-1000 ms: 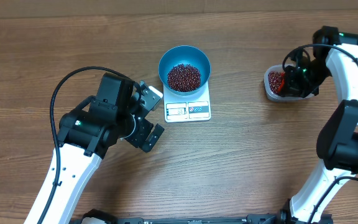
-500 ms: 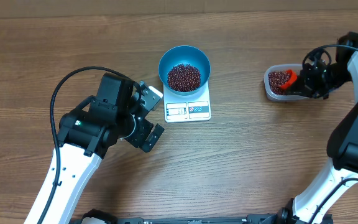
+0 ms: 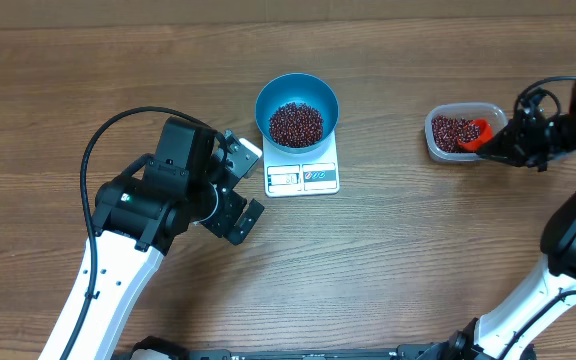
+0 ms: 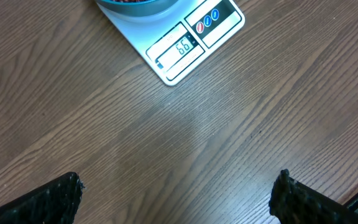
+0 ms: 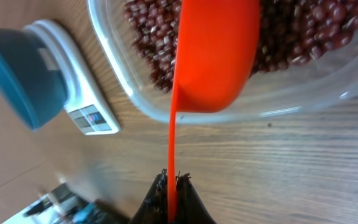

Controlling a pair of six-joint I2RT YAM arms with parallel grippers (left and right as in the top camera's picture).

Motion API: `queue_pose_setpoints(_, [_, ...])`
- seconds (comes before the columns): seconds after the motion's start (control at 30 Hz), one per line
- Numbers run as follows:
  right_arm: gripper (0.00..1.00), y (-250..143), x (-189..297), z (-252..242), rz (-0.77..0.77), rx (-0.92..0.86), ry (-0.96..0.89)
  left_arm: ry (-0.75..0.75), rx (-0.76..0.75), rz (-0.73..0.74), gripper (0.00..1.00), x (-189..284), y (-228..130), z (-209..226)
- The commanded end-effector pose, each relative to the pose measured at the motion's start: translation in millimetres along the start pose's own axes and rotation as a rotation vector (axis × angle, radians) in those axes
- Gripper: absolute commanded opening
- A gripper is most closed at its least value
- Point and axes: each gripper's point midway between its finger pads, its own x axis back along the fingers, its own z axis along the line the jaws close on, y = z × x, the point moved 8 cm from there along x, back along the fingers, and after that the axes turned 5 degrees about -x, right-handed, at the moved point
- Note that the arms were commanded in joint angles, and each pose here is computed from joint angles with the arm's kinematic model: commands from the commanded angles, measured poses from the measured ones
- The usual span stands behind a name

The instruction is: Scoop item into bowl and weigh 150g on scale

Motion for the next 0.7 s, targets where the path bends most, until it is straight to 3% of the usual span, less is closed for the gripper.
queue_pose_setpoints(0.0, [0.04, -1.0, 12.6, 4.8, -0.026, 0.061, 0.140, 0.009, -0.022, -0.020, 1.00, 5.1, 4.8, 1.9])
queue_pose_setpoints(0.67, [0.04, -11.3, 22.8, 34.3, -0.056, 0.187, 0.469, 0.009, -0.022, -0.020, 1.00, 5.1, 4.8, 1.9])
